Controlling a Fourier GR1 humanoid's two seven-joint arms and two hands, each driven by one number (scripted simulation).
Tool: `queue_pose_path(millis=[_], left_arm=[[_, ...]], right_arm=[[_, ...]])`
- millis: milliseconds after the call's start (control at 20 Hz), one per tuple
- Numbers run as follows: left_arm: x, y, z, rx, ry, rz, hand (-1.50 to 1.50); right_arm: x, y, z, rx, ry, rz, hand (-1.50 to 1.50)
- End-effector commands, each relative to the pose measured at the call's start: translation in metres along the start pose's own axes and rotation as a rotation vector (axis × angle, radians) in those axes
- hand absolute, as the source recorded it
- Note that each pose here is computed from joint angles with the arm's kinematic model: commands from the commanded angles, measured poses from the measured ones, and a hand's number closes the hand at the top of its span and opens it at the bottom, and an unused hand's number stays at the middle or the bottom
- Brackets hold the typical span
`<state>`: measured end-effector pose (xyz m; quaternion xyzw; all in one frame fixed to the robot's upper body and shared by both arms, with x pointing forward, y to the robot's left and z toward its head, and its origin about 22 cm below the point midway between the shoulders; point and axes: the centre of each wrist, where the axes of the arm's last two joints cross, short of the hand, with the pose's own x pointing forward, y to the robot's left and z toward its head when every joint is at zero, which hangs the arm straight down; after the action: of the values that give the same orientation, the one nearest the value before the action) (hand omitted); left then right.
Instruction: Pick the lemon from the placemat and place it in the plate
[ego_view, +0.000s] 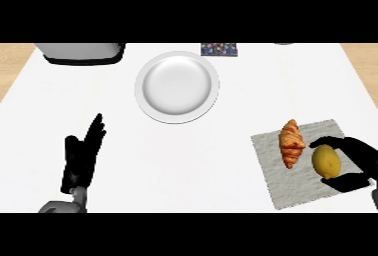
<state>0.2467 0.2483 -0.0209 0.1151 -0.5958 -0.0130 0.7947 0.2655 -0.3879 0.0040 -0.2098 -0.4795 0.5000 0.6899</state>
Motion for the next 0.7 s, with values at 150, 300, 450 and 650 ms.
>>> queue_pose_path(millis=[150,300,450,650], left_arm=[[-0.016,-0.004,-0.003,-0.005,0.001,0.006,0.00],[0.006,0.010,0.000,-0.012,0.001,-0.002,0.00],[0.009,0.009,-0.007,0.004,-0.002,-0.002,0.00],[0.017,-0.008,-0.004,-0.079,-0.039,-0.020,0.00]], right_arm=[[0.002,0.012,-0.007,-0.065,-0.039,0.062,1.50],[-0.005,-0.007,0.005,-0.146,-0.041,0.077,1.50],[0.002,-0.013,-0.015,-0.277,0.013,0.075,1.50],[0.189,0.051,-0.081,-0.248,-0.238,0.102,1.50]])
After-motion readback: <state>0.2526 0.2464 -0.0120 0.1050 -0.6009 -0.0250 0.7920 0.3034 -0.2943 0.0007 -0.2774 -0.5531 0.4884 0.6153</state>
